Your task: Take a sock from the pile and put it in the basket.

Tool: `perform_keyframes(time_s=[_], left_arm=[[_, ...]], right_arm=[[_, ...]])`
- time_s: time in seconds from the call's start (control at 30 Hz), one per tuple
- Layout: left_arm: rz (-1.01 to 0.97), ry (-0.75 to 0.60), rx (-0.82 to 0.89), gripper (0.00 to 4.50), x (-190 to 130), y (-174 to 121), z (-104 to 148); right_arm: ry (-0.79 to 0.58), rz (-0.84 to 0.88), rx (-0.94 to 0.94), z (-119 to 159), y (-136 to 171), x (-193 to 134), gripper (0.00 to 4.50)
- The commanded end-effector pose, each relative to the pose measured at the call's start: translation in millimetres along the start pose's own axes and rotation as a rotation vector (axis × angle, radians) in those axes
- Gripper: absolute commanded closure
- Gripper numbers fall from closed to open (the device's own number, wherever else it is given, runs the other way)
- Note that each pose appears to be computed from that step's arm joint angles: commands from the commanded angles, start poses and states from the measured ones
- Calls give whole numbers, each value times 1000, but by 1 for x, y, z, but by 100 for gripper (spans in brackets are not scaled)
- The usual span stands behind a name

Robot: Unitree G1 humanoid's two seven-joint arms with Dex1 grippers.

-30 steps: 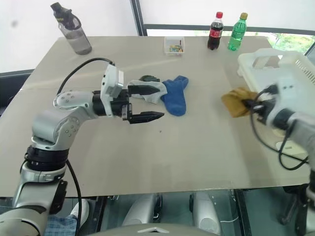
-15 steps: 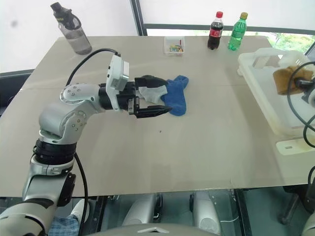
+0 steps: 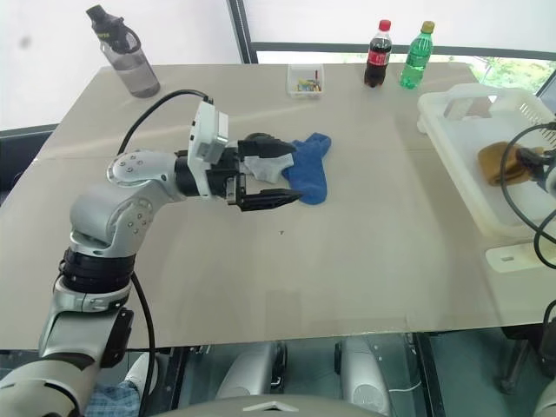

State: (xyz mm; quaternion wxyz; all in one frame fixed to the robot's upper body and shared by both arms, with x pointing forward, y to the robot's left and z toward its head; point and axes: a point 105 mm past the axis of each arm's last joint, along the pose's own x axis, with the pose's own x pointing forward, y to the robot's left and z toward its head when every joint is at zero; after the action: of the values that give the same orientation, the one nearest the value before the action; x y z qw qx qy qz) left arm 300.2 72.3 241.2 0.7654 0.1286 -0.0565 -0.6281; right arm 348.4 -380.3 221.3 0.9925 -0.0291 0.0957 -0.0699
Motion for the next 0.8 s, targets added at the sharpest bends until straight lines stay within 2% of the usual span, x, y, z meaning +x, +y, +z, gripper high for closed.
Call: perform_keyframes(time_s=[0.03,0.17,0.3,0.63,0.8], left_arm=[[27,-6,47,0,-7,1,7],[68,16,40,0,-16,3,1],[100,37,21,0,-25,1,-5],[104,35,12,0,-26,-1,-5],[95,33,15,0,-24,-1,-4]], right_arm=[[-175,33,-70,40,2,-19,201],[-194,164,-125,34,24,-33,201],[-176,194,-147,24,29,-43,201],[-107,-47,-38,12,-15,-26,201],[-83,-25,178,8,-18,-14,201]])
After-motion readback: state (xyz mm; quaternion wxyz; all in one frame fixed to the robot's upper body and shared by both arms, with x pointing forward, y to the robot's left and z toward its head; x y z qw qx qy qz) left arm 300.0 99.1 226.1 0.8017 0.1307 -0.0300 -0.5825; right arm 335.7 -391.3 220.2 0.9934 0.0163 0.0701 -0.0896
